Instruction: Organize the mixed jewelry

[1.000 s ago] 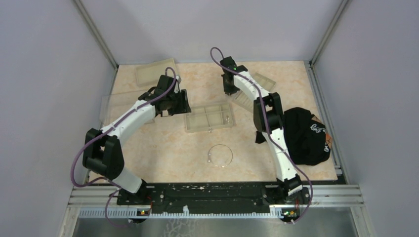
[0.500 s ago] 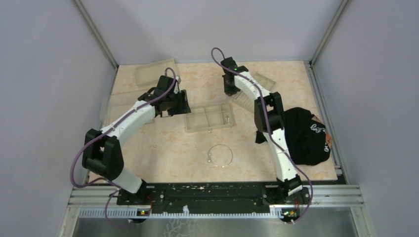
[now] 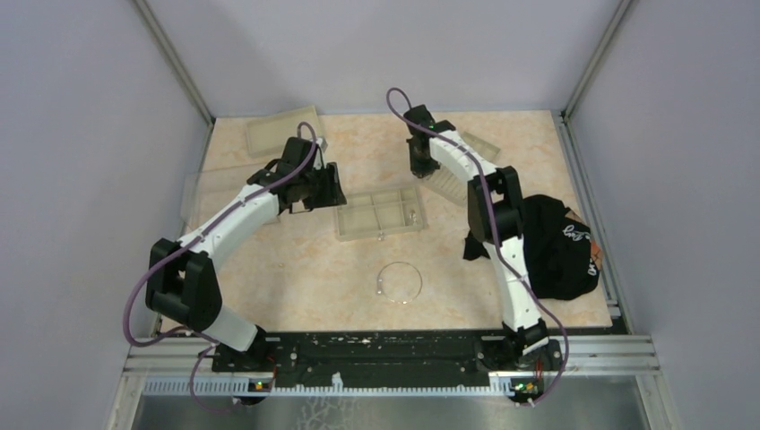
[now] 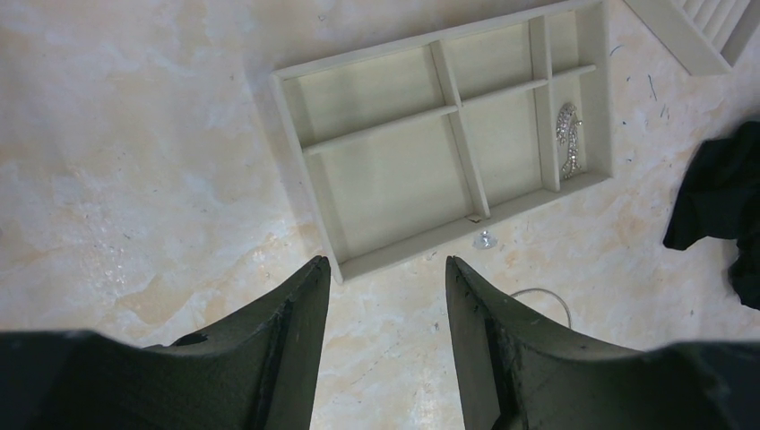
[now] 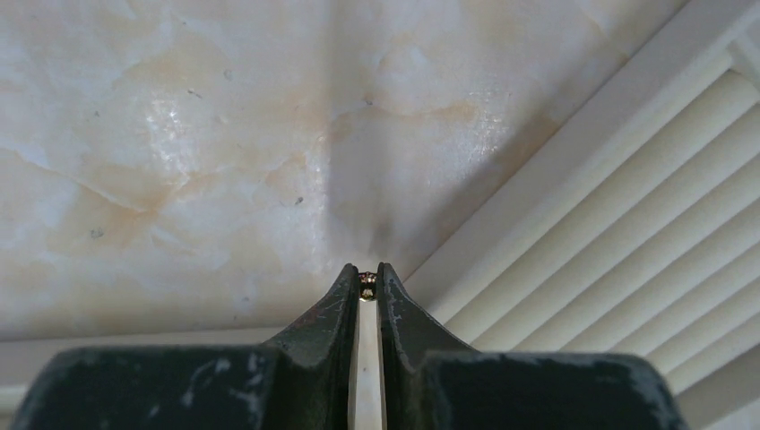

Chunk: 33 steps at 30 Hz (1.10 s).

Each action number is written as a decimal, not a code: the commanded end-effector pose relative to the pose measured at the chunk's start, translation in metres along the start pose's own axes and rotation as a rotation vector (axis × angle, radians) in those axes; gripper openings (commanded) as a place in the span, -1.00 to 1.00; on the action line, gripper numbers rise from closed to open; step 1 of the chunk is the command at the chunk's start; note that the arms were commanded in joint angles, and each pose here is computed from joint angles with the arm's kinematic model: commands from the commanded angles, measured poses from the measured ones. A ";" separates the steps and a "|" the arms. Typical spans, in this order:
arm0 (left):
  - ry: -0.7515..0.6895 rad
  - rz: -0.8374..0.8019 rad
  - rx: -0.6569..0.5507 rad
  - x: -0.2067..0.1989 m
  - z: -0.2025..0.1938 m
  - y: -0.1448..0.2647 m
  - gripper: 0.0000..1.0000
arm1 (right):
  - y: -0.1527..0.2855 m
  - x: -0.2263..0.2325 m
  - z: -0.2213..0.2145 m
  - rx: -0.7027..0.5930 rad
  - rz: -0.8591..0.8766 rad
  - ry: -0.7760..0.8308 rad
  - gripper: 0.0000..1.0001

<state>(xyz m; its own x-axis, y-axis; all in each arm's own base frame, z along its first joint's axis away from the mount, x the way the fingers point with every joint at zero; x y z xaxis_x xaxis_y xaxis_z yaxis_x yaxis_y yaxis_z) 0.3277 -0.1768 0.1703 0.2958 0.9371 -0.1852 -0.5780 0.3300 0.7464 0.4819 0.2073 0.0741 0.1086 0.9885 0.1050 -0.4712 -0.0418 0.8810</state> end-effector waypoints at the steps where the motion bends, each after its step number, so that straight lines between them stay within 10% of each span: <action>1: 0.018 -0.037 -0.019 -0.005 0.000 0.007 0.14 | 0.062 0.021 0.037 -0.145 0.125 -0.051 -0.89; 26: 0.034 -0.006 -0.024 0.001 -0.016 0.022 0.16 | 0.070 0.039 -0.021 -0.090 0.166 0.018 -0.89; 33: 0.048 -0.007 -0.022 0.002 -0.022 0.025 0.19 | 0.073 0.042 -0.016 -0.096 0.173 0.015 -0.53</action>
<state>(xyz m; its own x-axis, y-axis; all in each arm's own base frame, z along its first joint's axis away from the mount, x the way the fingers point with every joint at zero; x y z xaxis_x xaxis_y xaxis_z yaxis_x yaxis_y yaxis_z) 0.2999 -0.1653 0.1666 0.2679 0.9416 -0.2043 -0.5744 0.3263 0.7507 0.4255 0.2395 0.0872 0.0255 0.9852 0.1694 -0.4614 -0.1387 0.8763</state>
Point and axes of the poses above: each gripper's point midway between its finger pads, its own y axis back along the fingers, its own x axis along the line the jaws close on, z = x × y, the point moved 4 cm from there along y, back along the fingers, and after that the axes turned 13 degrees about -y, right-handed, at the moved point
